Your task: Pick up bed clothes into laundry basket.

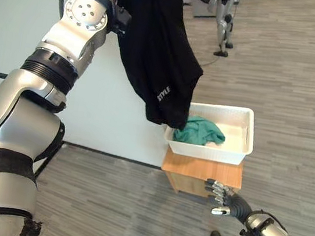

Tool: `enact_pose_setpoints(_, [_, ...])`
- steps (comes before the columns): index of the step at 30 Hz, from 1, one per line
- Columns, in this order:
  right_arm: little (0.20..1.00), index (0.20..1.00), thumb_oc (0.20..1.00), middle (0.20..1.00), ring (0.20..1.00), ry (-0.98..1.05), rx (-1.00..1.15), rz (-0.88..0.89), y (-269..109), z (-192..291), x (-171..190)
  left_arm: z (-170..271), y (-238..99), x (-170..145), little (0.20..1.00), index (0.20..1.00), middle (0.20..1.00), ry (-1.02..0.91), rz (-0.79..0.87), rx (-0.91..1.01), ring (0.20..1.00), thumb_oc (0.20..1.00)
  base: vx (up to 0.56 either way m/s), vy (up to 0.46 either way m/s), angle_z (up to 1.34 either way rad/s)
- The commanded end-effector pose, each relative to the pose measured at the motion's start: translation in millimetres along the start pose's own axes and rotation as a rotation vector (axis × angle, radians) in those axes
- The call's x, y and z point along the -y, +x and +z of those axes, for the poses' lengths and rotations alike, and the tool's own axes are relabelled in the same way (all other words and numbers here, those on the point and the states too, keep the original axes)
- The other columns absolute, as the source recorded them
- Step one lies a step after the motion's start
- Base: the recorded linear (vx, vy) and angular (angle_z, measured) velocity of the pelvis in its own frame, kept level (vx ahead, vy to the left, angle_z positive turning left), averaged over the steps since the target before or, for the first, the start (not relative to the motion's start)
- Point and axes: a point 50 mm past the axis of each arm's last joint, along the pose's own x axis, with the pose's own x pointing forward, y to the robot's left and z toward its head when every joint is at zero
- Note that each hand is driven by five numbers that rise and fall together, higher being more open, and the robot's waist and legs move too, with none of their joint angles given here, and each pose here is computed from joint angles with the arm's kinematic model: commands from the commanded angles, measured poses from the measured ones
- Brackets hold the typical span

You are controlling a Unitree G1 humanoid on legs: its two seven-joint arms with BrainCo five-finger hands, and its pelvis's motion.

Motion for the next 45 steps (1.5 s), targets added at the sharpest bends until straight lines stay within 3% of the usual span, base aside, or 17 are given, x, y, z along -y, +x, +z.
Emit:
enact_pose_setpoints(1, [1.0,1.0,1.0,1.0,1.0,-0.076,0.062,0.021,-5.7,17.0,1.7,48.3,10.7,-47.1,0.2,0.2,0.2,-0.079,0.218,0.117,0.2,0.2,-0.03,0.014,-0.06])
enact_pose_setpoints(9, [1.0,1.0,1.0,1.0,1.0,-0.124,0.037,0.061,-3.5,17.0,-2.5,11.5,0.3,-72.0,0.2,0.2,0.2,-0.195,0.366,-0.015,0.2,0.2,-0.05,-0.005,-0.08])
enact_pose_setpoints(25, [1.0,1.0,1.0,1.0,1.0,-0.2,0.053,0.106,-1.4,24.6,-8.7,-4.5,-13.3,-101.6,0.2,0.2,0.2,-0.224,0.508,-0.089,0.2,0.2,-0.07,-0.002,-0.08])
enact_pose_setpoints(32, [1.0,1.0,1.0,1.0,1.0,-0.217,0.038,0.132,-3.3,21.8,-14.7,-26.6,-13.2,-82.0,0.2,0.2,0.2,-0.256,0.5,-0.155,0.2,0.2,-0.05,0.011,-0.08])
enact_pose_setpoints(40, [1.0,1.0,1.0,1.0,1.0,-0.208,0.019,0.145,-9.4,19.0,-15.5,-15.1,-1.8,-61.0,0.2,0.2,0.2,-0.255,0.446,-0.123,0.2,0.2,0.0,0.003,-0.01])
enact_pose_setpoints(45, [1.0,1.0,1.0,1.0,1.0,-0.217,-0.011,0.168,-16.0,15.0,-17.5,-42.7,-7.4,-44.1,0.2,0.2,0.2,-0.282,0.43,-0.205,0.2,0.2,0.0,0.0,-0.01])
